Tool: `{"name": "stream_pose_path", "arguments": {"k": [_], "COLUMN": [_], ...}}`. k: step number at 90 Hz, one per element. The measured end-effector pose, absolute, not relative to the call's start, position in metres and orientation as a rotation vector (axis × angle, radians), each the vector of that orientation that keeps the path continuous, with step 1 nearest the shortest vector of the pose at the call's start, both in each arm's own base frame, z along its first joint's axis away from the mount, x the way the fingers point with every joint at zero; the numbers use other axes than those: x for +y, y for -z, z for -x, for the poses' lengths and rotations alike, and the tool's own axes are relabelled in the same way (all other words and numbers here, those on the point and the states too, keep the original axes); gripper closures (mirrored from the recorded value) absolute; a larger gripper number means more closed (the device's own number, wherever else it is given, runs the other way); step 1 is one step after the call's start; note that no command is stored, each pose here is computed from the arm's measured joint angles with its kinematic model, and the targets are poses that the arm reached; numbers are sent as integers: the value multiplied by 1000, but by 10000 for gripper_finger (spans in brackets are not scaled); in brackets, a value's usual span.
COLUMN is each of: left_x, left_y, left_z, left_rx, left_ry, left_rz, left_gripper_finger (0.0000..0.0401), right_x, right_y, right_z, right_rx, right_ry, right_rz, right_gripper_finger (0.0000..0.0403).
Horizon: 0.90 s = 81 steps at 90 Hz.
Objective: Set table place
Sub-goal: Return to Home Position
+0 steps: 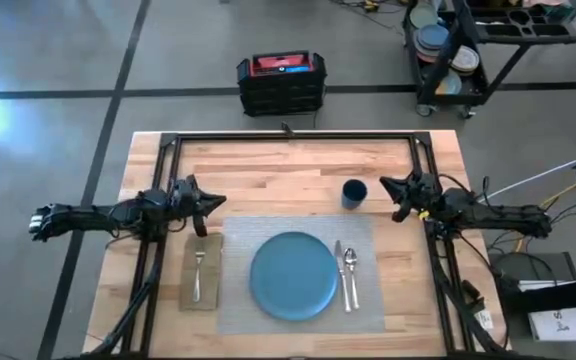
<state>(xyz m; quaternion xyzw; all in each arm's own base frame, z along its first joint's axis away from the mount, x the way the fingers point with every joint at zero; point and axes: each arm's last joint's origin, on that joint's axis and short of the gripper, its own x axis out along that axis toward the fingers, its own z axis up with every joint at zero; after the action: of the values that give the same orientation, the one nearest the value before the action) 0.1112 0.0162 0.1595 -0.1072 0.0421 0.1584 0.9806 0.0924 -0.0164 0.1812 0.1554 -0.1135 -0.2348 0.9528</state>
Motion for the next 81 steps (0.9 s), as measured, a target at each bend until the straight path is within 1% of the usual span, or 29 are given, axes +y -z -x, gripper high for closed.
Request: {"name": "stream_pose_path", "arguments": {"k": [81], "left_x": [17], "left_y": [-148], "left_z": [-117], "left_rx": [204], "left_ry": [-332], "left_rz": [207], "left_gripper_finger": [401], "right_x": [-16], "right_y": [-181], "right_z": [-92], "right_rx": [-231], "right_ry": [477], "right_rz": [-316], "right_gripper_finger": [403]}}
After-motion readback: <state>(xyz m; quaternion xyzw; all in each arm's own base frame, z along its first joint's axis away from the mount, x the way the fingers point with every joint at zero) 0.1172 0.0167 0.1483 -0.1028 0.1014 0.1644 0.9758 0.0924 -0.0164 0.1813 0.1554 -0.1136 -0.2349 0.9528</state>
